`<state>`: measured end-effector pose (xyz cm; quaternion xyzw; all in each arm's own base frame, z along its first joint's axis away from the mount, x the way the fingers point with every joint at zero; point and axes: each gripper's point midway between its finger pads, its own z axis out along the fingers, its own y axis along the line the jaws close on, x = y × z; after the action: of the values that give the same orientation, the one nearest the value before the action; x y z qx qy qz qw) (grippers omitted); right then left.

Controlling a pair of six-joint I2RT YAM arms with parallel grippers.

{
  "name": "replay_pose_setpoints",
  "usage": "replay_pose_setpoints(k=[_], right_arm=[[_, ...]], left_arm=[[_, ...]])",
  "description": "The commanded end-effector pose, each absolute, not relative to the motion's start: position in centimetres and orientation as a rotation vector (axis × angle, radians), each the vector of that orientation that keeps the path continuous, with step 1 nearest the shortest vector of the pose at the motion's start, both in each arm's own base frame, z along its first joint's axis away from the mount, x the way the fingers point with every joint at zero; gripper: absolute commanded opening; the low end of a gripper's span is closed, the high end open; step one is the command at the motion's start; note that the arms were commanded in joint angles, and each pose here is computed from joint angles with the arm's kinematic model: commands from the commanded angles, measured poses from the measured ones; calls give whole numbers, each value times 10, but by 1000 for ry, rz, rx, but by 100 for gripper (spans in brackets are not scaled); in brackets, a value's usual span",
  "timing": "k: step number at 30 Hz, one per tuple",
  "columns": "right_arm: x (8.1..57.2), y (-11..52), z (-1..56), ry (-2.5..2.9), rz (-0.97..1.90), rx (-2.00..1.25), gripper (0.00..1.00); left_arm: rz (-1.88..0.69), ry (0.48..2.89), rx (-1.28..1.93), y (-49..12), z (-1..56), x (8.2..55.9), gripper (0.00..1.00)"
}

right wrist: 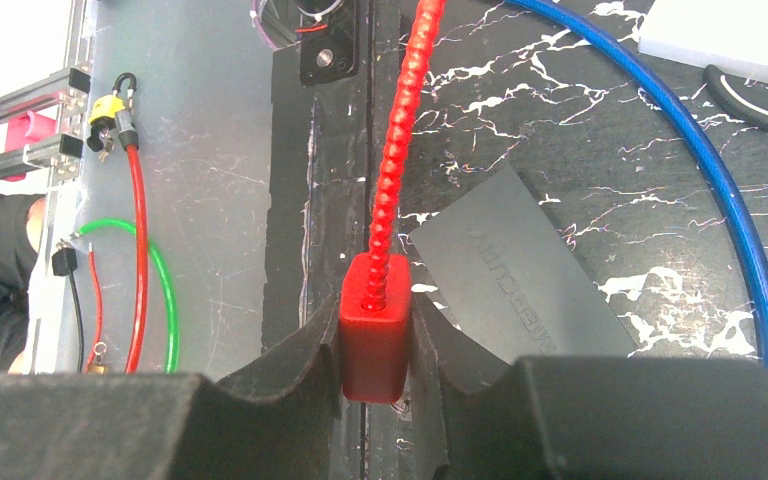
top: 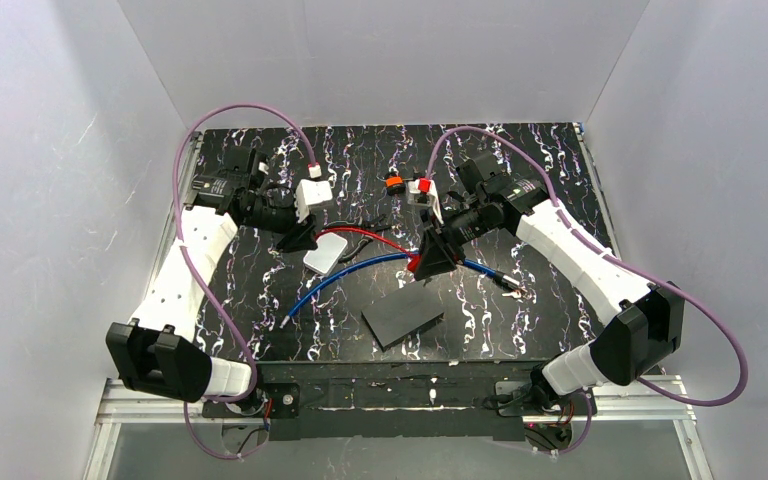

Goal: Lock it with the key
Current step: Lock the lock.

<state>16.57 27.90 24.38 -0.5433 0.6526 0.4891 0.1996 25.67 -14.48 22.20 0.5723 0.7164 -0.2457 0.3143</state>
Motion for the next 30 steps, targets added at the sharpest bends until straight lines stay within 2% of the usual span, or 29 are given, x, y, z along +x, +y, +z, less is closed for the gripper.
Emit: replay_pose_setpoints(k=[1, 4, 6, 9, 13, 18, 24, 30], right_arm=[[162, 283, 267, 1711, 1374, -1532, 1], [162, 283, 267, 1707, 1370, -1532, 1], [163, 283, 267, 1706, 1370, -1532, 1], [165, 284, 268, 1694, 1351, -1531, 1], [183, 293, 269, 1696, 1304, -1446, 1], [218, 323, 276, 1644, 1283, -1336, 1], [242, 352, 284, 1552, 1275, -1263, 1], [243, 376, 291, 1485, 1309, -1259, 1]], left_arm=[[-667, 1833, 1483, -152, 244, 254, 33], [-666, 1835, 1482, -152, 244, 255, 32], [-665, 1839, 1483, -151, 243, 254, 21], [-668, 1844, 1482, -151, 241, 252, 0], [-796, 1861, 1386, -164, 252, 245, 0], [-1043, 1913, 1091, -190, 270, 250, 0], [-1157, 1835, 865, -208, 306, 267, 0], [-1240, 1808, 755, -219, 328, 268, 0]])
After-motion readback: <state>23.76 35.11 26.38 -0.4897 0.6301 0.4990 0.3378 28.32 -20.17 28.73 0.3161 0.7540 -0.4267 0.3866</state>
